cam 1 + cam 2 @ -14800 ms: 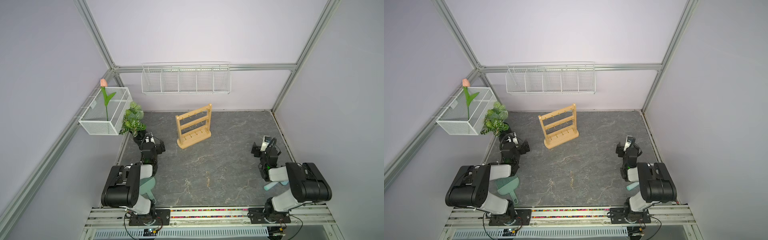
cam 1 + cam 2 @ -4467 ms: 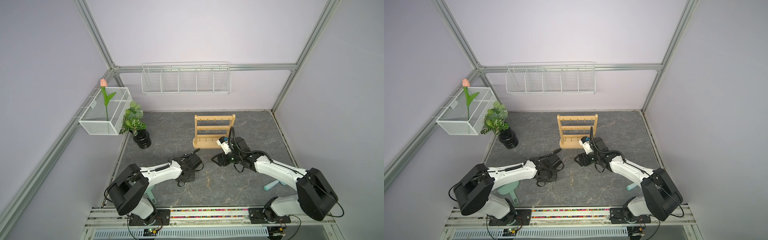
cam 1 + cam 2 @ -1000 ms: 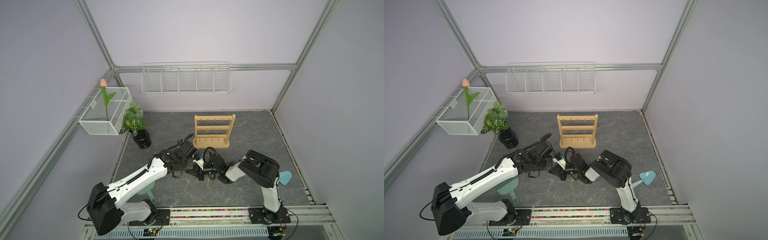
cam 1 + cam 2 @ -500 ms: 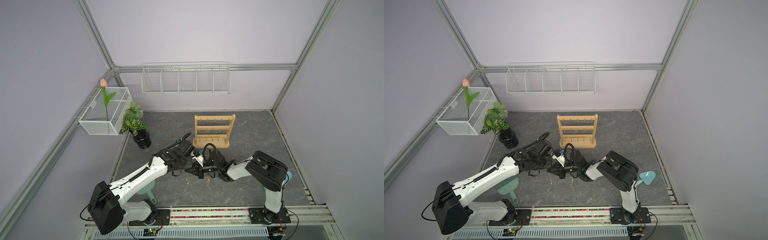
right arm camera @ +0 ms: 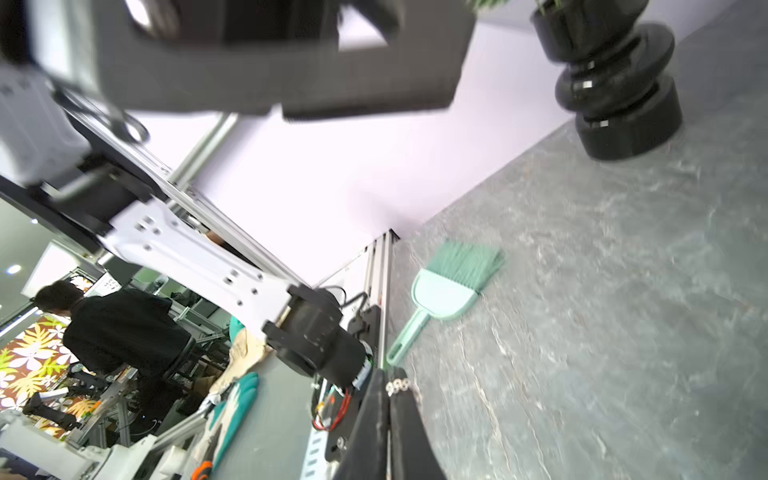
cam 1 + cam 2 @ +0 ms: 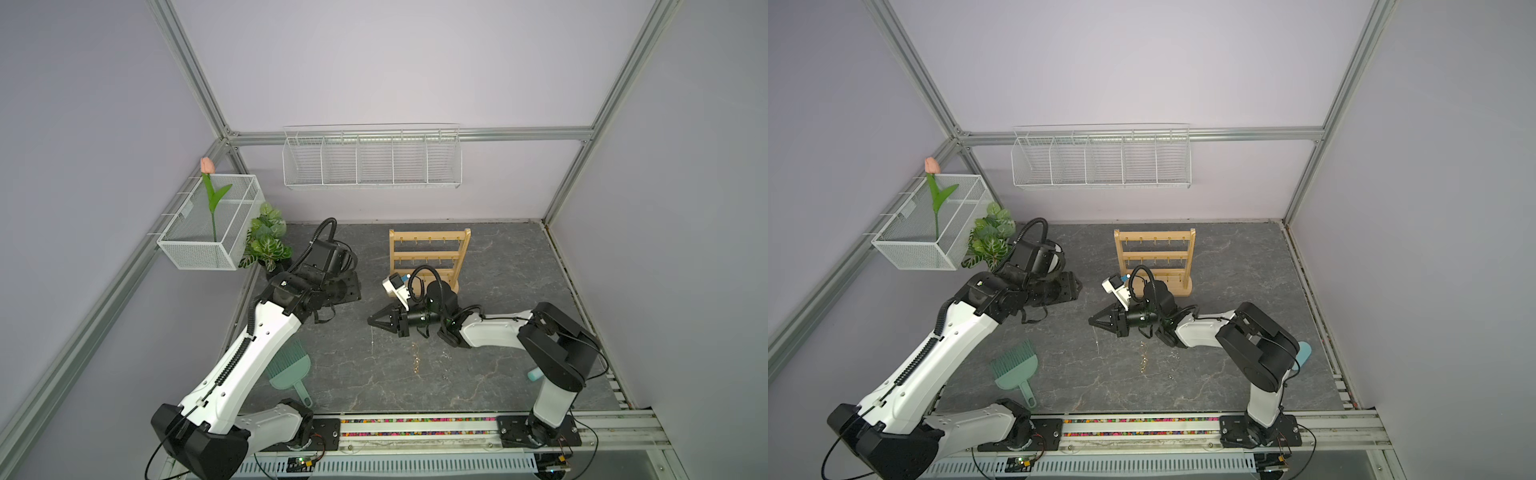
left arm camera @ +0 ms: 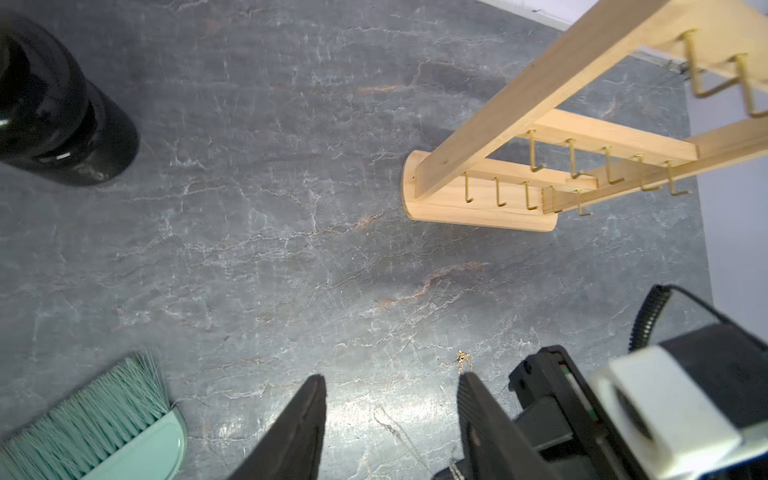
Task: Hang the necklace on the jewelry display stand
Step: Pick up the necklace from the center of the board.
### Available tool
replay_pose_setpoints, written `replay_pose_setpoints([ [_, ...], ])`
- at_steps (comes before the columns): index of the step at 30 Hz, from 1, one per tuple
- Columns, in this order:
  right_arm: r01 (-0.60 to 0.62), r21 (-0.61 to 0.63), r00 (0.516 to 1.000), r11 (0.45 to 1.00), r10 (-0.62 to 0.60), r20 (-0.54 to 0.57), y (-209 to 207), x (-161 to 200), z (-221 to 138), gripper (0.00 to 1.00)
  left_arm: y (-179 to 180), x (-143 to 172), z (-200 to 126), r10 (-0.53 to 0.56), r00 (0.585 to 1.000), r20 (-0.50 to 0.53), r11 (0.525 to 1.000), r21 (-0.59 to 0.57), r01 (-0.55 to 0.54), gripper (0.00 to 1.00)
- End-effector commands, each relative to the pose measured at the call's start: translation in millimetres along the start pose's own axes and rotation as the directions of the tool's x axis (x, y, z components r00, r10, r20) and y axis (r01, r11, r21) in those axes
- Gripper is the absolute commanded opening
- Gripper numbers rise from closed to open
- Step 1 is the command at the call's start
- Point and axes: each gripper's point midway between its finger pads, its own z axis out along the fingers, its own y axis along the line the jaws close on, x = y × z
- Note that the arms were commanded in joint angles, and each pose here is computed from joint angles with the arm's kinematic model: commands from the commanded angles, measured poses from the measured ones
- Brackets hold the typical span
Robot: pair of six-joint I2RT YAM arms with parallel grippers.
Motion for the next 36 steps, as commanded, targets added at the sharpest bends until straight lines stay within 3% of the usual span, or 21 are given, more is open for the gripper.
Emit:
replay_pose_setpoints([
  [1, -0.026, -0.019, 1.0, 0.999, 0.026, 0.006, 24.9, -31.9, -9.2, 0.07, 2.7, 16.3, 3.2, 0.076, 0.996, -0.043, 0.997, 0.018, -0.076, 0.53],
  [8, -0.043, 0.126, 0.999, 0.991, 0.042, 0.014, 37.8, -78.5, -31.8, 0.07, -22.6, 17.0, 3.8, 0.059, 0.994, 0.088, 0.971, 0.227, -0.078, 0.52],
  [16, -0.041, 0.272, 0.999, 0.962, 0.041, 0.008, 48.5, -116.7, -49.6, 0.07, -65.9, 12.3, -6.1, 0.121, 0.97, 0.21, 0.879, 0.432, -0.203, 0.44],
  [21, -0.057, 0.327, 0.998, 0.943, 0.062, -0.003, 44.8, -125.4, -54.1, 0.07, -84.2, 12.1, -16.2, 0.184, 0.943, 0.279, 0.83, 0.469, -0.301, 0.41],
  [27, -0.061, 0.352, 0.998, 0.934, 0.067, -0.003, 41.5, -127.0, -55.6, 0.07, -90.9, 3.9, -25.8, 0.184, 0.925, 0.334, 0.808, 0.485, -0.336, 0.42],
  [36, -0.069, 0.338, 0.998, 0.938, 0.069, 0.012, 45.2, -130.5, -54.3, 0.07, -94.8, -13.0, -18.1, 0.171, 0.916, 0.364, 0.823, 0.458, -0.336, 0.33],
])
